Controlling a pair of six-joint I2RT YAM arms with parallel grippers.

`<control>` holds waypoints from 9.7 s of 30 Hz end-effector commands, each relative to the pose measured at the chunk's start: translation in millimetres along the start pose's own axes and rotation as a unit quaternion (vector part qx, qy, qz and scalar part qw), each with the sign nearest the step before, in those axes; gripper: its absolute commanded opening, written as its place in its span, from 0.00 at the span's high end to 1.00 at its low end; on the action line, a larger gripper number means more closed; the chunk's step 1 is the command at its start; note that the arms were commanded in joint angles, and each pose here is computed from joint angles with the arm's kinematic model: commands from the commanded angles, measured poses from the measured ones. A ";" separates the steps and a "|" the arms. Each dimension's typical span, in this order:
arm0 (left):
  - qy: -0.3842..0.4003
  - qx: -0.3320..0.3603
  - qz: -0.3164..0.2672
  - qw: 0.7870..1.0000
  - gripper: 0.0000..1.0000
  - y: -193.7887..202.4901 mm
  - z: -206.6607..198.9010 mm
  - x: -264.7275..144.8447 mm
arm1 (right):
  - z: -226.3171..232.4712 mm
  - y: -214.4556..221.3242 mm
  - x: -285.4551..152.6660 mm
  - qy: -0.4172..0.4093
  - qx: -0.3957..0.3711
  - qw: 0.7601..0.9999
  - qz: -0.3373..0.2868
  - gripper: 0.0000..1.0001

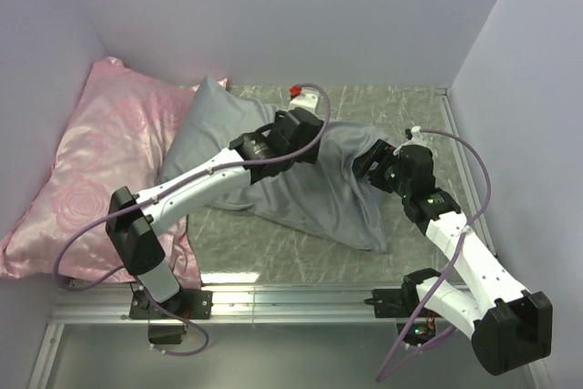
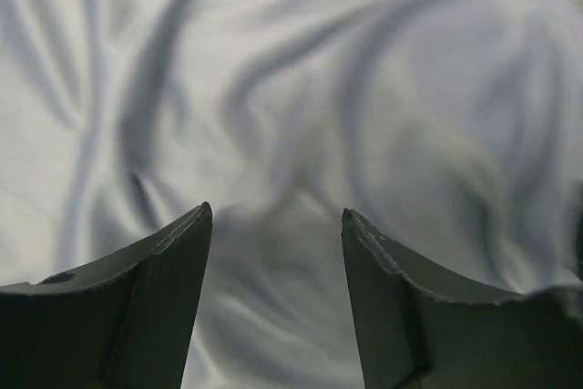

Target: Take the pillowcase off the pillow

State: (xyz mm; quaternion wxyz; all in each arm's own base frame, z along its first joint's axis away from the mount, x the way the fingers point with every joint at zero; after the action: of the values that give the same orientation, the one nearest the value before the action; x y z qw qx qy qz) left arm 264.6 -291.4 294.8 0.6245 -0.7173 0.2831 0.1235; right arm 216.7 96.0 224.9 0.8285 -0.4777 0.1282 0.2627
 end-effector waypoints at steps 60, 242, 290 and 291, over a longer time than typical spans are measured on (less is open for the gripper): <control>0.083 -0.160 -0.082 0.980 0.99 65.8 -81.3 -11.5 | -6.9 9.0 -17.0 0.011 0.032 0.999 -0.027 0.20; 0.224 -0.072 -0.121 0.964 0.82 96.9 -56.4 -146.8 | 192.3 -267.7 -181.8 -0.098 -0.058 0.927 -0.356 1.00; 0.341 -0.018 -0.276 0.899 0.99 -32.6 -151.0 -206.0 | 221.0 -231.0 -102.3 -0.066 -0.124 0.962 -0.234 1.00; 0.362 -0.008 -0.265 0.894 0.99 -26.4 -152.7 -205.5 | 220.9 -231.6 -101.4 -0.064 -0.126 0.962 -0.234 1.00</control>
State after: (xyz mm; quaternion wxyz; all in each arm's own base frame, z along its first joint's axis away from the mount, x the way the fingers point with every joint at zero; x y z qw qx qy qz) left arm 94.6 -390.2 444.5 0.5248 -0.7679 0.2509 -0.2684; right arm 262.2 158.0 525.7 0.7921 -0.5967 -0.0212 0.1269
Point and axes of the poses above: each gripper's point midway between its finger pads, its own x axis out along the fingers, its own z axis along the line the jaws close on, y = z × x, the point moved 10 cm from there along -x, back along the fingers, and after that the axes turned 9 degrees about -x, right-handed, at the moved point
